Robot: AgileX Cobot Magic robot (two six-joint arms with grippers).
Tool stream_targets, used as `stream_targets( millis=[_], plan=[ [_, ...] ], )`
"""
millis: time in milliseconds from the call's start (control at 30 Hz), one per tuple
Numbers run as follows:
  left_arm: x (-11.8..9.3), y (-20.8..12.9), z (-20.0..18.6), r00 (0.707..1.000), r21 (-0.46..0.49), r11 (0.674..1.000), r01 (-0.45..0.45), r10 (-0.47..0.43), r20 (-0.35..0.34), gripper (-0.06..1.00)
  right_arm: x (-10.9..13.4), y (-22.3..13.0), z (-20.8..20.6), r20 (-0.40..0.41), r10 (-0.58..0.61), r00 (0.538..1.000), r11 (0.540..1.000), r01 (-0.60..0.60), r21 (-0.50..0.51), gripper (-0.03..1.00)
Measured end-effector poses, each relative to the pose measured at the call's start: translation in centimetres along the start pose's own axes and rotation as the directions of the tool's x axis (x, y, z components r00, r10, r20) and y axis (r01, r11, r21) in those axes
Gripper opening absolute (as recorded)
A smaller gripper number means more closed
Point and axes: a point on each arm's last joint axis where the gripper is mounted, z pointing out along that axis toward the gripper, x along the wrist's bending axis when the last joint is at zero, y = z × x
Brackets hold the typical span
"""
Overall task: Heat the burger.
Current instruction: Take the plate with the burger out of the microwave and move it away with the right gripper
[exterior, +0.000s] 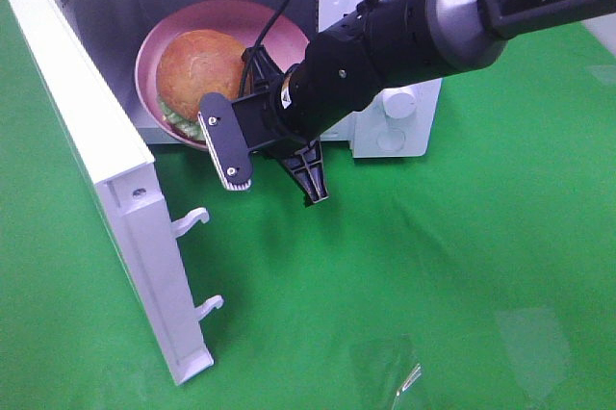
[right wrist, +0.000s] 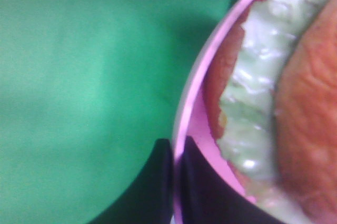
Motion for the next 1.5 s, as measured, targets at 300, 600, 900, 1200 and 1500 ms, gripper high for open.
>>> stream_targets(
  millis=[300, 600, 900, 1200, 1500],
  plan=[
    [0.0, 0.0, 0.0, 1.0, 0.0, 1.0, 0.0, 0.0, 0.0, 0.99, 0.2, 0.0, -1.6, -0.008, -0.007, 1.0, 1.0, 0.007, -0.008, 0.02],
    [0.0, 0.0, 0.0, 1.0, 0.0, 1.0, 0.0, 0.0, 0.0, 0.99, 0.7, -0.1, -3.6, -0.062, -0.044, 0.997, 0.999, 0.044, -0.009, 0.02],
    [0.0, 0.0, 0.0, 1.0, 0.0, 1.0, 0.0, 0.0, 0.0, 0.99, 0.6, 0.0, -5.0, -0.109, -0.028, 0.994, 1.0, 0.027, -0.014, 0.02],
    [0.0, 0.0, 0.0, 1.0, 0.0, 1.0, 0.0, 0.0, 0.0, 0.99, 2.2, -0.2, -6.7, -0.148, -0.024, 0.989, 1.0, 0.022, -0.018, 0.02],
    [0.0, 0.0, 0.0, 1.0, 0.0, 1.0, 0.0, 0.0, 0.0, 0.99, 3.3, -0.4, -8.0, -0.163, -0.029, 0.986, 1.0, 0.026, -0.017, 0.02]
  ],
)
